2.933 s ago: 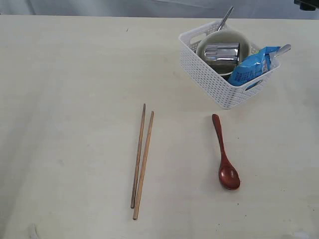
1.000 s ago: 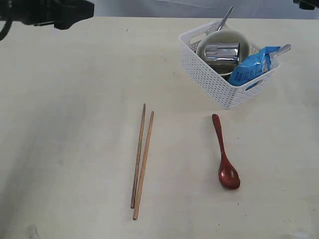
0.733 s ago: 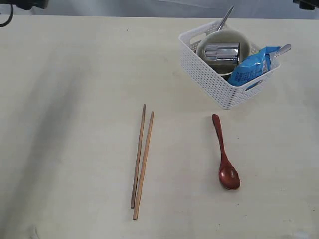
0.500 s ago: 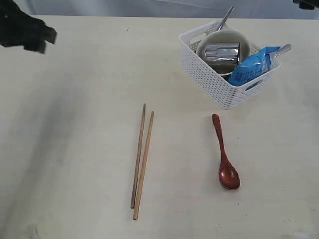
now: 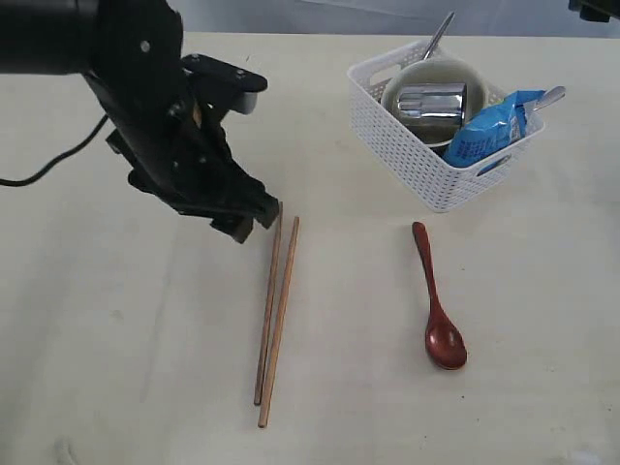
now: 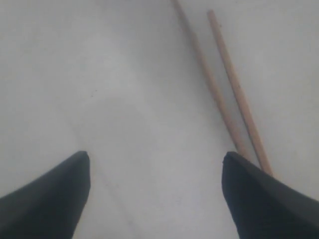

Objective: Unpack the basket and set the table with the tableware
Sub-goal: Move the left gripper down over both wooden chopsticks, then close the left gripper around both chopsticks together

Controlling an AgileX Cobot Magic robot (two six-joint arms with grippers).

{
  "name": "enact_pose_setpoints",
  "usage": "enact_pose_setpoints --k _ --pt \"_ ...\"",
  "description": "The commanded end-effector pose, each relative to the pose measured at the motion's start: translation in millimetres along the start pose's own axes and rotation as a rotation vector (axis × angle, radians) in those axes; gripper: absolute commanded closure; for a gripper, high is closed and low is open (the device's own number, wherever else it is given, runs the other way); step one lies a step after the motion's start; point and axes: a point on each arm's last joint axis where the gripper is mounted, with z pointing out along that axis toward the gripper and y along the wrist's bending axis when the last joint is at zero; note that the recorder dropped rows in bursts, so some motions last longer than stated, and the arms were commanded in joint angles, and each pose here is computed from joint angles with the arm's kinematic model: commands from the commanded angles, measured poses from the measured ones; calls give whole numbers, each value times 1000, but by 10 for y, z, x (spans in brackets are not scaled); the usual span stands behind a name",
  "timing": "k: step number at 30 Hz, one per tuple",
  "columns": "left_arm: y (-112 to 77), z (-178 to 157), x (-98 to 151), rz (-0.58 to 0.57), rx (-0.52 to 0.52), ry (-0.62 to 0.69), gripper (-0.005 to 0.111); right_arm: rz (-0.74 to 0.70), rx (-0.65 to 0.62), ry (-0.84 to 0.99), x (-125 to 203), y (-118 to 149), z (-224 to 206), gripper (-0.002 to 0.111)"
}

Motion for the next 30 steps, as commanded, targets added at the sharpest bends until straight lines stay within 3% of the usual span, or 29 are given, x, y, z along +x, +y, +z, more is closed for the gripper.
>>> enact_pose_setpoints --k 1,5,13,21,30 --pt "-129 167 -61 -16 -8 -15 38 -3 8 7 11 -24 -4 64" --pt "-150 231 -173 -55 -8 -14 38 -3 8 7 11 -24 -4 64" --pt "-363 322 -378 -16 -6 11 38 -3 10 11 15 -25 -4 64" --pt "-378 626 -360 -91 -30 89 38 -5 19 40 41 -34 -5 64" --pt "-382 652 -371 -97 -25 79 38 -9 18 31 33 -32 -5 64"
